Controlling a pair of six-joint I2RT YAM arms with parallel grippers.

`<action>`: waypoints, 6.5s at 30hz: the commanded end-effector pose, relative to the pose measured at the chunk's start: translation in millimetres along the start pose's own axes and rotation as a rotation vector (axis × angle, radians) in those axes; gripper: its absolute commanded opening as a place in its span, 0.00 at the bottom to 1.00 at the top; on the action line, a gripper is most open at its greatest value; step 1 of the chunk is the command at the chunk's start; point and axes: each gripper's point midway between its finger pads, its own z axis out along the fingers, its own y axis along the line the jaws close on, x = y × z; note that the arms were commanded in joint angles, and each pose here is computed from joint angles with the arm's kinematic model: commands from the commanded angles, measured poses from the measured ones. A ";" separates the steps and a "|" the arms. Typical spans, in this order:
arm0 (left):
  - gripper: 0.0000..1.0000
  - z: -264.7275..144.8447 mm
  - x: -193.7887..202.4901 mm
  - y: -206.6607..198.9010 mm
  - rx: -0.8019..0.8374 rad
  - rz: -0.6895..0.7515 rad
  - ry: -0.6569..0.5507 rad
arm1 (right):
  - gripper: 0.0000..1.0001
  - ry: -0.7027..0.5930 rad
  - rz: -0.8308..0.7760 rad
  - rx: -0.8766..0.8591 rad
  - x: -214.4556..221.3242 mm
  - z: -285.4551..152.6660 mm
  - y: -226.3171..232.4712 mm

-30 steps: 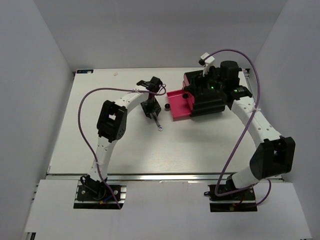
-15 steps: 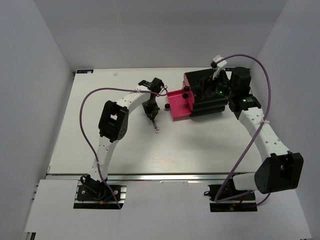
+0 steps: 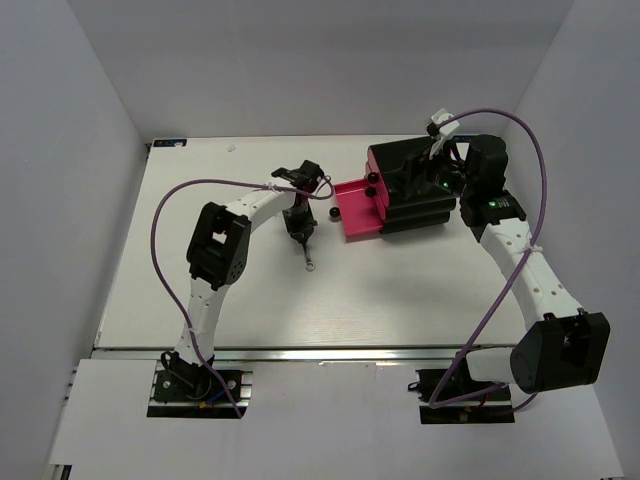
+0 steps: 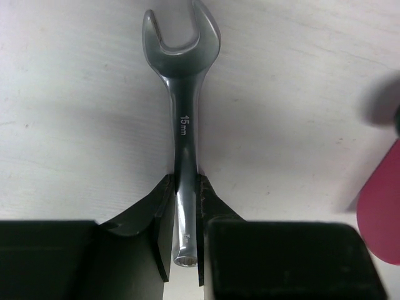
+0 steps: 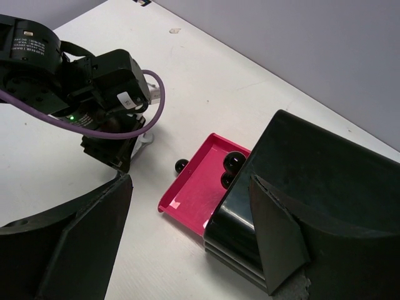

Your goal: Sort the tools into containers

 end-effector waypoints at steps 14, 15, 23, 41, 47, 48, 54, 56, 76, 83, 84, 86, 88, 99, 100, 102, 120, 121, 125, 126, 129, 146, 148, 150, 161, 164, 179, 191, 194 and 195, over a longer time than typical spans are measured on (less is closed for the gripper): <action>0.00 -68.6 -47.2 -38.0 0.221 0.115 -0.206 | 0.80 -0.033 -0.035 -0.011 -9.6 -2.4 1.3; 0.00 -75.5 -49.3 -40.4 0.237 0.126 -0.220 | 0.80 -0.032 -0.034 -0.010 -9.0 -2.0 0.9; 0.00 -108.4 -61.7 -60.8 0.364 0.214 -0.293 | 0.80 -0.028 -0.034 -0.008 -7.6 0.3 -1.1; 0.00 -131.3 -77.7 -148.9 0.662 0.299 -0.291 | 0.80 -0.011 -0.038 0.011 -1.6 0.2 -5.4; 0.00 -123.4 -85.0 -161.4 0.692 0.265 -0.304 | 0.81 -0.009 -0.042 0.019 -0.6 -1.1 -6.5; 0.00 -121.1 -84.9 -161.9 0.691 0.264 -0.302 | 0.81 -0.006 -0.039 0.017 1.1 -0.8 -5.7; 0.00 -117.2 -91.6 -169.8 0.708 0.233 -0.318 | 0.81 -0.003 -0.040 0.020 2.5 -1.0 -6.6; 0.00 -115.1 -93.0 -171.1 0.708 0.215 -0.318 | 0.81 -0.003 -0.039 0.020 2.6 -1.0 -6.6; 0.00 -87.5 -118.8 -151.3 0.558 -0.339 -0.333 | 0.81 0.004 -0.030 0.020 8.0 -4.9 -4.3; 0.00 -81.7 -114.8 -158.3 0.527 -0.409 -0.343 | 0.81 0.006 -0.029 0.023 9.2 -7.3 -3.4; 0.00 -78.7 -112.8 -158.1 0.514 -0.415 -0.344 | 0.81 0.007 -0.029 0.026 9.6 -7.6 -4.2; 0.00 -77.3 -106.0 -160.6 0.502 -0.423 -0.338 | 0.81 0.005 -0.029 0.028 8.7 -8.8 -4.2; 0.00 -73.6 -99.3 -163.6 0.494 -0.433 -0.329 | 0.81 0.006 -0.030 0.028 9.4 -9.4 -3.7; 0.00 -58.8 -90.4 -164.7 0.421 -0.495 -0.343 | 0.81 0.004 -0.028 0.028 10.5 -14.6 -1.1; 0.00 -56.4 -90.0 -164.0 0.415 -0.499 -0.342 | 0.81 0.003 -0.028 0.025 10.1 -14.9 0.2; 0.00 -54.2 -89.1 -164.4 0.406 -0.509 -0.346 | 0.81 0.002 -0.027 0.027 10.0 -16.1 0.4; 0.00 -50.7 -67.3 -204.7 0.491 -0.483 -0.301 | 0.81 0.007 -0.024 0.032 15.0 -19.7 1.0; 0.00 -51.2 -65.7 -206.9 0.498 -0.479 -0.293 | 0.81 0.007 -0.023 0.032 15.2 -20.0 1.3; 0.19 -58.8 -65.8 -212.8 0.526 -0.468 -0.296 | 0.81 0.008 -0.025 0.034 16.1 -20.3 1.2; 0.23 -60.0 -66.2 -212.5 0.526 -0.466 -0.299 | 0.81 0.009 -0.026 0.030 16.7 -20.2 1.7; 0.45 -73.8 -72.8 -211.6 0.539 -0.439 -0.336 | 0.81 0.010 -0.026 0.027 17.2 -19.8 2.0; 0.52 -170.5 -117.0 -149.8 0.478 -0.283 -0.606 | 0.81 0.031 -0.029 -0.038 23.9 -19.2 12.3; 0.44 -177.4 -124.0 -138.7 0.464 -0.280 -0.630 | 0.81 0.032 -0.040 -0.053 23.9 -19.2 14.4; 0.24 -176.3 -130.2 -118.2 0.433 -0.288 -0.638 | 0.81 0.032 -0.049 -0.066 22.9 -19.3 16.1; 0.22 -86.1 -87.2 -51.1 0.378 -0.206 -0.345 | 0.23 0.033 -0.054 0.009 15.3 -17.1 0.4; 0.25 -59.7 -73.3 -58.6 0.384 -0.160 -0.268 | 0.00 0.030 -0.011 0.187 9.2 -19.7 -29.8; 0.26 -17.1 -65.9 -107.9 0.506 -0.079 -0.145 | 0.78 0.112 0.273 0.491 46.0 -27.8 -166.3; 0.28 -15.8 -68.3 -141.6 0.651 -0.074 -0.113 | 0.64 0.318 0.424 0.299 115.7 17.2 -207.8; 0.29 -19.6 -69.5 -159.2 0.722 -0.057 -0.106 | 0.41 0.324 0.453 0.238 125.0 19.7 -194.8; 0.29 -21.5 -67.5 -165.2 0.751 -0.049 -0.091 | 0.37 0.327 0.472 0.209 127.8 20.5 -188.4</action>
